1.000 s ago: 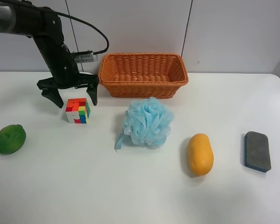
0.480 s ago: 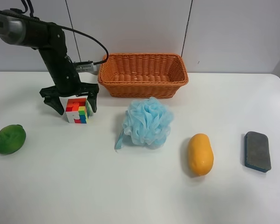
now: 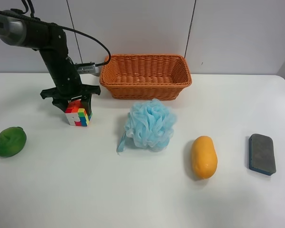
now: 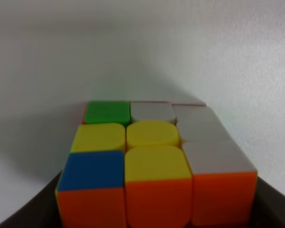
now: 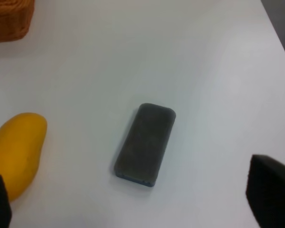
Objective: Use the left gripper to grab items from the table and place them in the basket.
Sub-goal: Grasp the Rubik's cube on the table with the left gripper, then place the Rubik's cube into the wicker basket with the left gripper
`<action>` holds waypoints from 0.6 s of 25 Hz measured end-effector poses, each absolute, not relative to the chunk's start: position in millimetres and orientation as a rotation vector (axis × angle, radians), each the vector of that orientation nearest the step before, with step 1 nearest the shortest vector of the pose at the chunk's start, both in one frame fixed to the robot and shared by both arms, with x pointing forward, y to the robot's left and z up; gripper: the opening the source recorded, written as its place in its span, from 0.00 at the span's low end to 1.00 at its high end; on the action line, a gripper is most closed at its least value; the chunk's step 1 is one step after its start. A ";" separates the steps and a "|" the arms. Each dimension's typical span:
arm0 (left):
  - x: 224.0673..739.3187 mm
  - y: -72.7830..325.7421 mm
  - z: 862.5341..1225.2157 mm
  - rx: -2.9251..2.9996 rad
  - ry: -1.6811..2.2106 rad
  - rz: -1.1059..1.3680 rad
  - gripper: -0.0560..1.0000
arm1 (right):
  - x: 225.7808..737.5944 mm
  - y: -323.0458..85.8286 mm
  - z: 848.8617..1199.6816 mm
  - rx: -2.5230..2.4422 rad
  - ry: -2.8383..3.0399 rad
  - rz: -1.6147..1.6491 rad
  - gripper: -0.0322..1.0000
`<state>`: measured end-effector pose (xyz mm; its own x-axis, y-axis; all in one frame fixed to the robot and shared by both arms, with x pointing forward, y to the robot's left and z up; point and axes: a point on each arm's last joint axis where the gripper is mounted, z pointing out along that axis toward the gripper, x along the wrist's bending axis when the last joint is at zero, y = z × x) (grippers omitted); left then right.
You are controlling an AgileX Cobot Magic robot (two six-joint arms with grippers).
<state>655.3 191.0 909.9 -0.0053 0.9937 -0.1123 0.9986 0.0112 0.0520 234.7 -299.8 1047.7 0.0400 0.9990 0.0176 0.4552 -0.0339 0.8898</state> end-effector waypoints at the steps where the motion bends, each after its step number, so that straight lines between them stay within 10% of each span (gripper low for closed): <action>1: 654.8 191.1 910.4 2.135 2.151 -0.072 0.59 | 234.7 -299.8 1047.7 1.586 1.508 0.940 0.99; 15: 642.5 204.2 991.3 2.051 2.081 0.038 0.59 | 234.7 -299.8 1047.7 1.586 1.508 0.940 0.99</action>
<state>642.5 204.2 991.3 -0.0026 0.9906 -0.1371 0.9849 0.0262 0.1711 234.7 -299.8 1047.7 0.0400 0.9990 0.0176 0.4552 -0.0339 0.8898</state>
